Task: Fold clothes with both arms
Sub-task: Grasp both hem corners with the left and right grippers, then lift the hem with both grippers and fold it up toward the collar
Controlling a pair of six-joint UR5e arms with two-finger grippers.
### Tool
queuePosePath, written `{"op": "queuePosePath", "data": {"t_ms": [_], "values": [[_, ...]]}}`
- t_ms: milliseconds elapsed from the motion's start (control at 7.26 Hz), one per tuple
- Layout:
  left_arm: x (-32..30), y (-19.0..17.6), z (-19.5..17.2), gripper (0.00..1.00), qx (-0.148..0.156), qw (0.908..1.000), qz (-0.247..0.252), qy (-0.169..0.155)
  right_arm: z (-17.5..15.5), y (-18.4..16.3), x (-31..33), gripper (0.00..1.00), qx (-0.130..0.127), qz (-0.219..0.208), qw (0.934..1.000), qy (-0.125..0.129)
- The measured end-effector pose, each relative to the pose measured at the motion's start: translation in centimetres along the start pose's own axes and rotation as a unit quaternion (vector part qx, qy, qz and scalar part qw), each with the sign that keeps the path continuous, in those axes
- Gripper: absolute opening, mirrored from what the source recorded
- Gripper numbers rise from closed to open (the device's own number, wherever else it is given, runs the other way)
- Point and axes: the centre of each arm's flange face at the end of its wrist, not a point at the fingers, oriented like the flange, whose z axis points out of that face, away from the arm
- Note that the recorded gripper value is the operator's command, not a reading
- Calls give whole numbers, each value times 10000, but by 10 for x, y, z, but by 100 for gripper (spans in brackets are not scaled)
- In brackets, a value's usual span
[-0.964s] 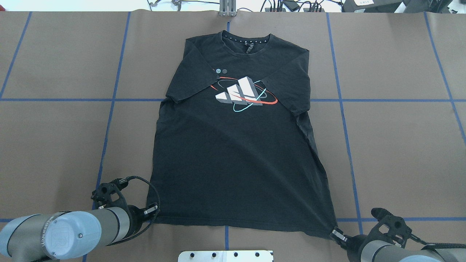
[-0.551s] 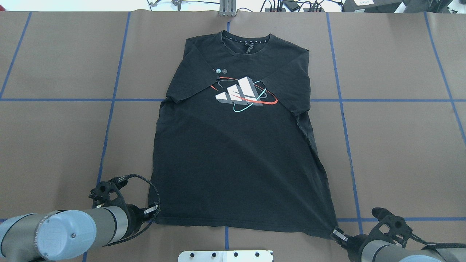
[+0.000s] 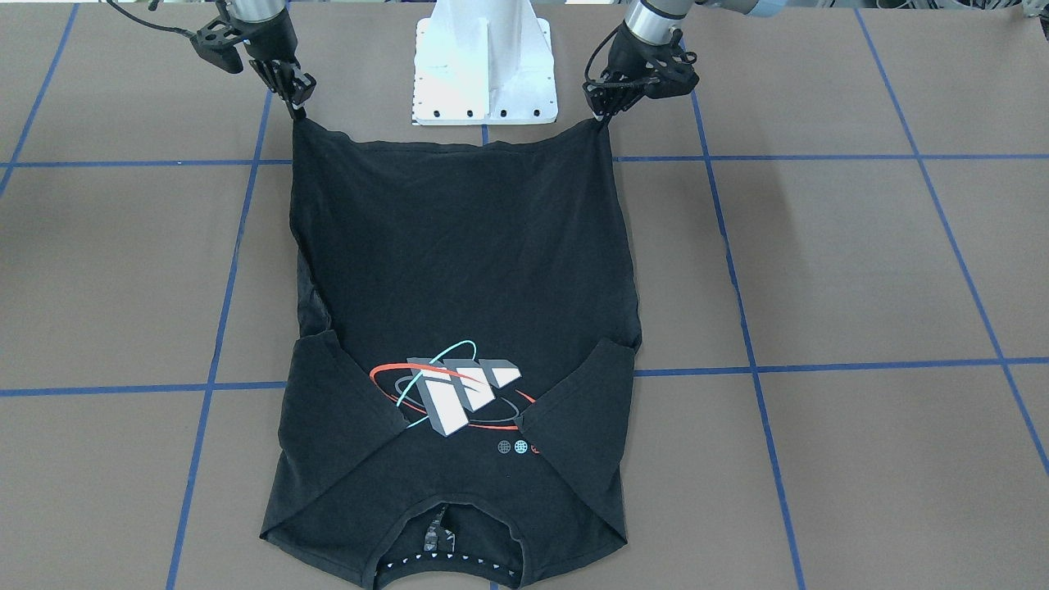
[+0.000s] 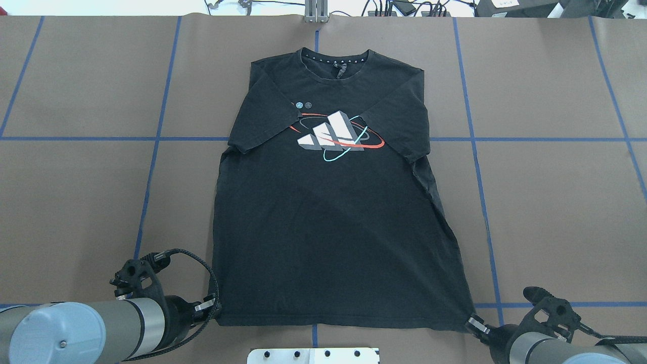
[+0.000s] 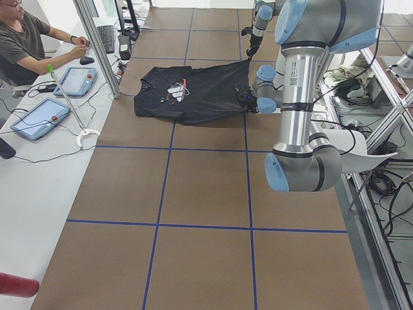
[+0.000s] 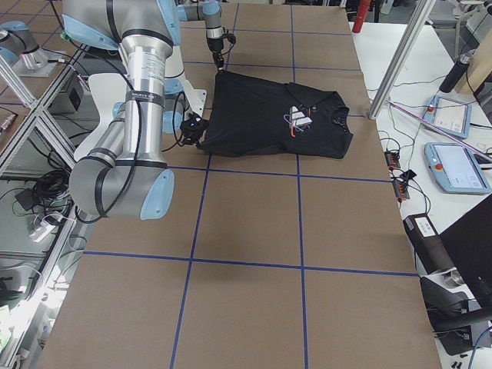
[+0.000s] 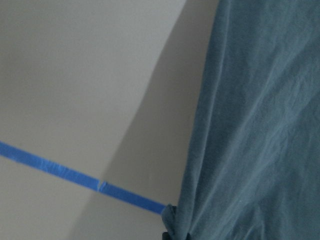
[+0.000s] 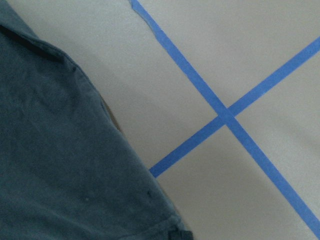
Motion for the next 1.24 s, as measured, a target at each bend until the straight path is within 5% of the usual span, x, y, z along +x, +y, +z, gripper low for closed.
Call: {"op": "queuePosePath", "data": {"t_ms": [551, 964, 1239], "values": [[13, -6, -52, 0, -210, 9992, -62, 327, -32, -10, -9, 0, -205, 102, 9997, -88], [38, -52, -73, 0, 210, 9969, -241, 712, -61, -74, -61, 0, -516, 187, 9982, -255], [62, -84, -75, 0, 539, 9932, -390, 958, -67, -124, -102, 0, -482, 271, 9980, -320]]}}
